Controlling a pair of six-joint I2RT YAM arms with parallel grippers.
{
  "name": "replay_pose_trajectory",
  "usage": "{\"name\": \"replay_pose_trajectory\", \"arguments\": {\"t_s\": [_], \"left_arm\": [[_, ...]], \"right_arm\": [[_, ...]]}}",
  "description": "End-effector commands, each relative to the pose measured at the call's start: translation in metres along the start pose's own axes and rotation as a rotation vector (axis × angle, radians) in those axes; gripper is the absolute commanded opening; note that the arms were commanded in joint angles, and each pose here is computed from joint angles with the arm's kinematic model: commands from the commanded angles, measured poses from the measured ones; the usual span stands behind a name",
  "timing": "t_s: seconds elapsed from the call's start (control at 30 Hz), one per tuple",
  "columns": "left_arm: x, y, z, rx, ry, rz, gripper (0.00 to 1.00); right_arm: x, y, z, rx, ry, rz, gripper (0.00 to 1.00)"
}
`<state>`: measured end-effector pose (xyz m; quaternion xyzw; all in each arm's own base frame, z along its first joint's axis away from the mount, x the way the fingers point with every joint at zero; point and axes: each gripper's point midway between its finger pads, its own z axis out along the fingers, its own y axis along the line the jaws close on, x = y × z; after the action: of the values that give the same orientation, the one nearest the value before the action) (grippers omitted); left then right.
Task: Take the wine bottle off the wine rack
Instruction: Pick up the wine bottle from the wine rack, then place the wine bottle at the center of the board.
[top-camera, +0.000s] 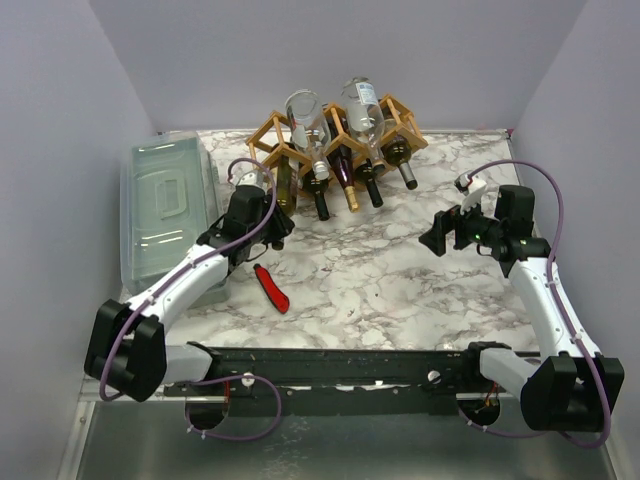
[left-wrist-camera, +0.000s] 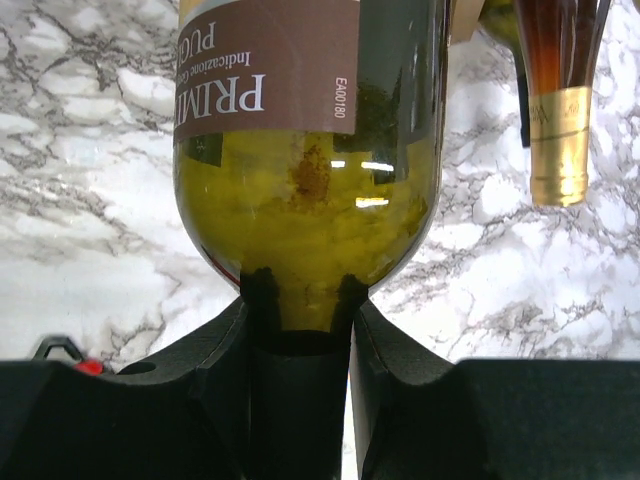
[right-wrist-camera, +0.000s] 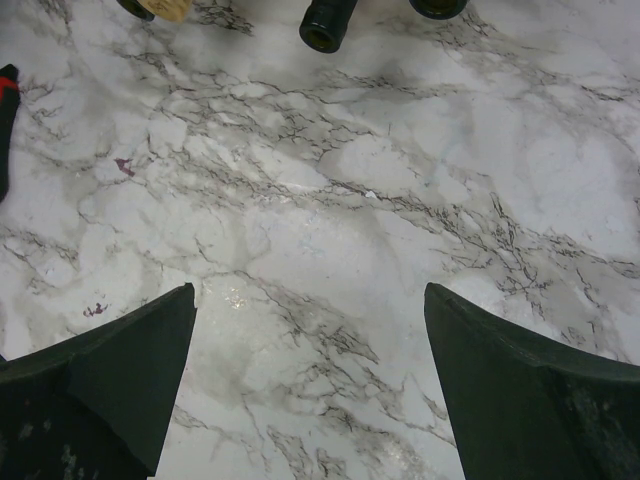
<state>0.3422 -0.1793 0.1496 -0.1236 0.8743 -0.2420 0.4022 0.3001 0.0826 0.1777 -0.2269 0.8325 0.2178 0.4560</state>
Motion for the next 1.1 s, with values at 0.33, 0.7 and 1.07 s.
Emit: {"name": "replay_pose_trajectory", "arguments": {"t_s": [0.33, 0.7, 1.07], "left_arm": [[-0.001, 0.002, -0.051, 0.062, -0.070, 0.029, 0.00], [0.004, -0.002, -0.072, 0.117, -0.072, 0.038, 0.00], [0.018, 0.001, -0.098, 0.142, -0.035, 0.066, 0.00]], "right_arm": [[-0.006, 0.002, -0.004, 0.001, -0.012, -0.019, 1.00], [-0.006, 0.002, -0.004, 0.003, -0.013, -0.020, 1.00], [-0.006, 0.005, -0.004, -0.012, -0.016, -0.024, 1.00]]}}
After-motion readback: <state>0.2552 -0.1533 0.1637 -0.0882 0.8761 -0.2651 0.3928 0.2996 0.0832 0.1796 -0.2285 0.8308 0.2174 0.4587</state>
